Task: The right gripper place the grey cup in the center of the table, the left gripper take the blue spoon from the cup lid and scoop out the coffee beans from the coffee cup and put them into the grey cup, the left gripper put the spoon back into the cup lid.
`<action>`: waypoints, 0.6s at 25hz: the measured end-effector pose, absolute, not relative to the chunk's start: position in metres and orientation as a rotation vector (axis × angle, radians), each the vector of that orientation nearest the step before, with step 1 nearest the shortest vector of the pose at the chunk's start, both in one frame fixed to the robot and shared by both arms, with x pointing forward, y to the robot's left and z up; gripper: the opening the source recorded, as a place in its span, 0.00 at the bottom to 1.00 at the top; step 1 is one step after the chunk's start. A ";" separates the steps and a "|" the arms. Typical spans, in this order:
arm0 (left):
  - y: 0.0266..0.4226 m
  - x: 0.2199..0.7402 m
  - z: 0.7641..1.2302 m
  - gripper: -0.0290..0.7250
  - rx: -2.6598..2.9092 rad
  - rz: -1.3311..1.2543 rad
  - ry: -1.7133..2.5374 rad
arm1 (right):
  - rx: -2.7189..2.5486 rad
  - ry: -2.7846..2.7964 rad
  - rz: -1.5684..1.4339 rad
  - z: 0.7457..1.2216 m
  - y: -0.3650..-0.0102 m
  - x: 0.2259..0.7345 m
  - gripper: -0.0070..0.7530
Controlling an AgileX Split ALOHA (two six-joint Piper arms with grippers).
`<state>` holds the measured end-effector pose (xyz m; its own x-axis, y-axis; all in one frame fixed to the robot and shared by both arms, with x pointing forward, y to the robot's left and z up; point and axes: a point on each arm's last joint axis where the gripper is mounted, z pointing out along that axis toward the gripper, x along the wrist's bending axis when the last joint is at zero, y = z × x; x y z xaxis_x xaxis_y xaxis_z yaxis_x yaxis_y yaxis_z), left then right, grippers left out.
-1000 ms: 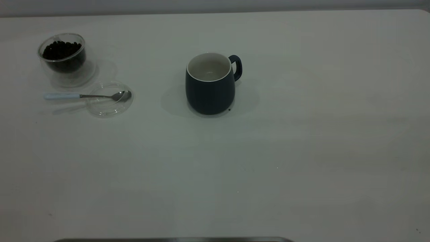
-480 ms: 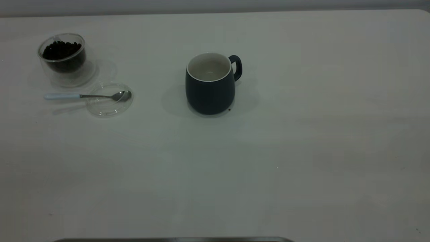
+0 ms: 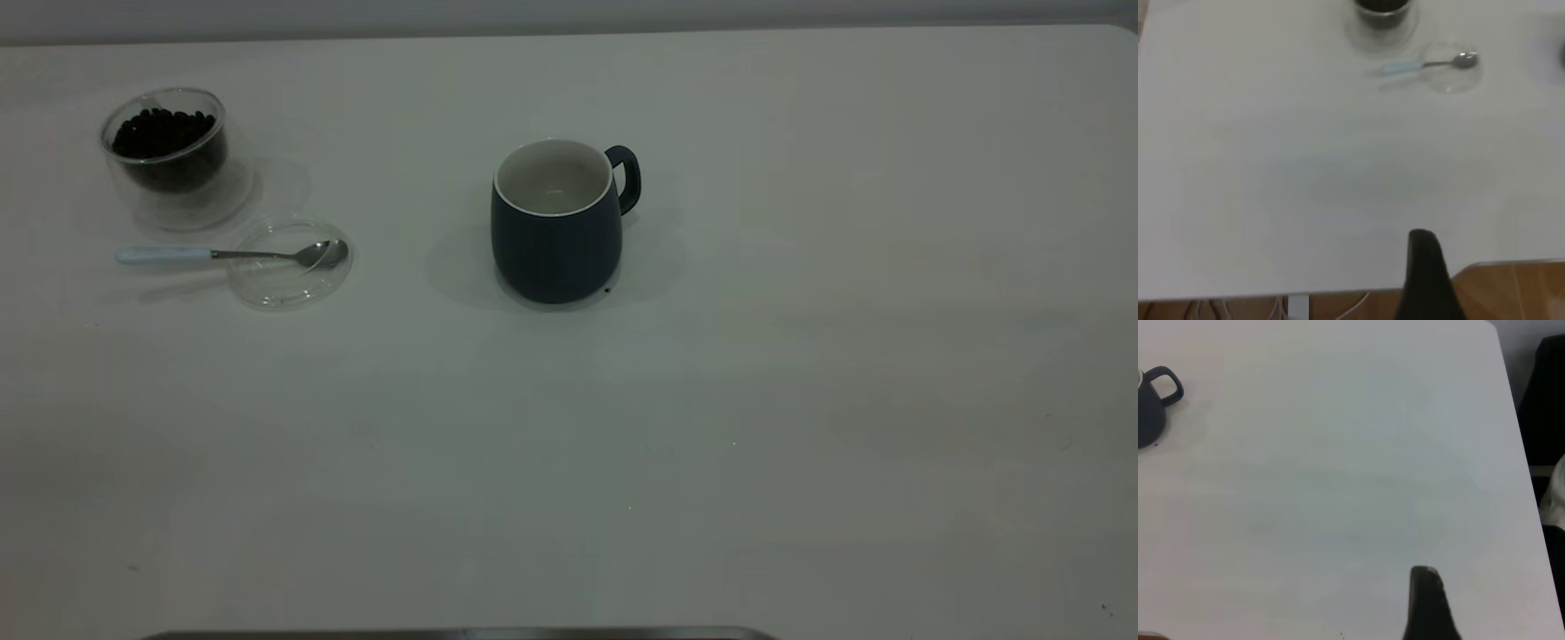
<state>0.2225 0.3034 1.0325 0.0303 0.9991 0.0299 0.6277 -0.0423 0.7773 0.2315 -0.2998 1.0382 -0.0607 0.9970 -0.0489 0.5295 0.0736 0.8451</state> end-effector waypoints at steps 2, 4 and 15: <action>0.304 0.222 1.032 0.82 1.728 0.822 1.661 | 1.534 1.675 0.875 1.038 -0.300 0.231 0.62; 0.304 0.222 1.032 0.82 1.727 0.821 1.663 | 1.534 1.675 0.875 1.038 -0.300 0.231 0.62; 0.304 0.222 1.032 0.82 1.726 0.821 1.664 | 1.534 1.675 0.875 1.038 -0.300 0.231 0.62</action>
<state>0.2223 0.3037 1.0324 0.0236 0.9994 0.0271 0.6296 -0.0359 0.7761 0.2315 -0.2998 1.0382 -0.0607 0.9970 -0.0489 0.5295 0.0736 0.8451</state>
